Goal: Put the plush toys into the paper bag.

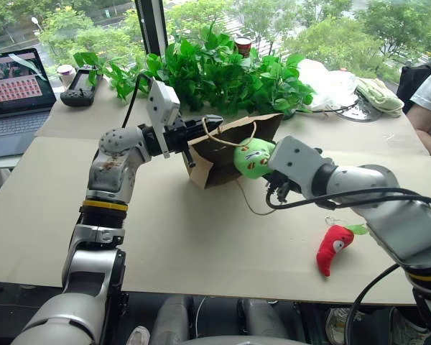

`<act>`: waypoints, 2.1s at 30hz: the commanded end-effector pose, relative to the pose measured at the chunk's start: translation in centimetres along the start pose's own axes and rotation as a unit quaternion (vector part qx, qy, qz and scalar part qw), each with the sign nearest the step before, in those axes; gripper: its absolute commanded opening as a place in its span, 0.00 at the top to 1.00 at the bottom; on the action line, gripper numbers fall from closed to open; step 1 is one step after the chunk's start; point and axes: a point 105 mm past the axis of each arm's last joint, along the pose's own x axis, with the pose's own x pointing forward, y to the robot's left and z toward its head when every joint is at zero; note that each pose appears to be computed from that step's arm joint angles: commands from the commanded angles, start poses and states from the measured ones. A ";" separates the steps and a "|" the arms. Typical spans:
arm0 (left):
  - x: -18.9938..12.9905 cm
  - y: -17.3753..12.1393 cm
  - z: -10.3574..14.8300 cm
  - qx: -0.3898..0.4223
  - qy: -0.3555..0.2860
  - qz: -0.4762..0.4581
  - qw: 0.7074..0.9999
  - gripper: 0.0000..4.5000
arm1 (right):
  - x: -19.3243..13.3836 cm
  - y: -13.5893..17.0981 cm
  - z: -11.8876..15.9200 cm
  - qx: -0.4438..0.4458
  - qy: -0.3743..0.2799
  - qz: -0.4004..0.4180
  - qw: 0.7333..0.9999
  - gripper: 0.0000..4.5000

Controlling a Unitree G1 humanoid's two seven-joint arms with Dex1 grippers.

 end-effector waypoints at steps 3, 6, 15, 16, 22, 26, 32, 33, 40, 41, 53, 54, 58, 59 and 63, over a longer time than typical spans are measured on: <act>0.7 -0.7 1.0 0.020 -0.013 -0.025 0.999 1.00 | 1.0 -1.8 1.8 -0.060 0.009 -0.020 0.998 0.68; 0.8 -1.0 0.8 0.018 -0.013 -0.032 0.999 1.00 | 1.7 -2.2 2.8 -0.086 0.015 -0.021 0.996 0.68; 0.9 -1.1 0.8 0.016 -0.012 -0.037 0.999 1.00 | 3.5 -2.2 2.2 0.031 0.043 -0.038 0.998 0.68; 0.9 -1.1 0.8 0.017 -0.012 -0.037 0.999 1.00 | 3.5 -2.2 2.1 0.036 0.046 -0.040 0.998 0.68; 0.9 -1.1 0.8 0.016 -0.013 -0.037 0.999 1.00 | 3.8 -3.0 1.9 0.056 0.048 -0.068 0.995 0.36; 1.0 -1.1 0.9 0.016 -0.014 -0.039 0.999 1.00 | 4.2 -3.2 2.1 0.053 0.042 -0.076 0.995 0.06; 1.0 -1.1 0.9 0.016 -0.015 -0.038 0.999 1.00 | 4.6 -2.6 3.2 0.058 0.016 -0.066 0.996 0.01; 0.9 -1.0 0.9 0.016 -0.015 -0.037 0.999 1.00 | 4.6 -2.6 3.1 0.058 0.016 -0.066 0.996 0.01; 0.9 -0.9 0.9 0.016 -0.015 -0.033 0.999 1.00 | 2.7 -4.0 1.4 0.071 0.026 -0.084 0.994 0.01; 0.9 -0.9 0.9 0.016 -0.015 -0.032 0.999 1.00 | 2.2 -4.1 1.0 0.077 0.026 -0.084 0.993 0.01; 0.7 -1.0 0.9 0.004 -0.024 -0.034 0.999 1.00 | 0.8 -2.8 -3.4 0.141 0.069 -0.084 0.984 0.01; 0.7 -1.0 1.0 0.004 -0.024 -0.035 0.999 1.00 | 1.2 -2.6 -3.6 0.151 0.068 -0.086 0.982 0.01; 0.8 -1.1 1.1 0.002 -0.026 -0.037 0.999 1.00 | 2.3 -2.1 -4.0 0.176 0.062 -0.089 0.978 0.10; 0.8 -1.2 1.1 0.001 -0.027 -0.039 0.999 1.00 | 2.7 -1.9 -4.1 0.182 0.059 -0.090 0.977 0.12; 0.8 -1.3 1.2 0.000 -0.029 -0.042 0.999 1.00 | 4.6 -1.6 -3.7 0.201 0.042 -0.089 0.975 0.39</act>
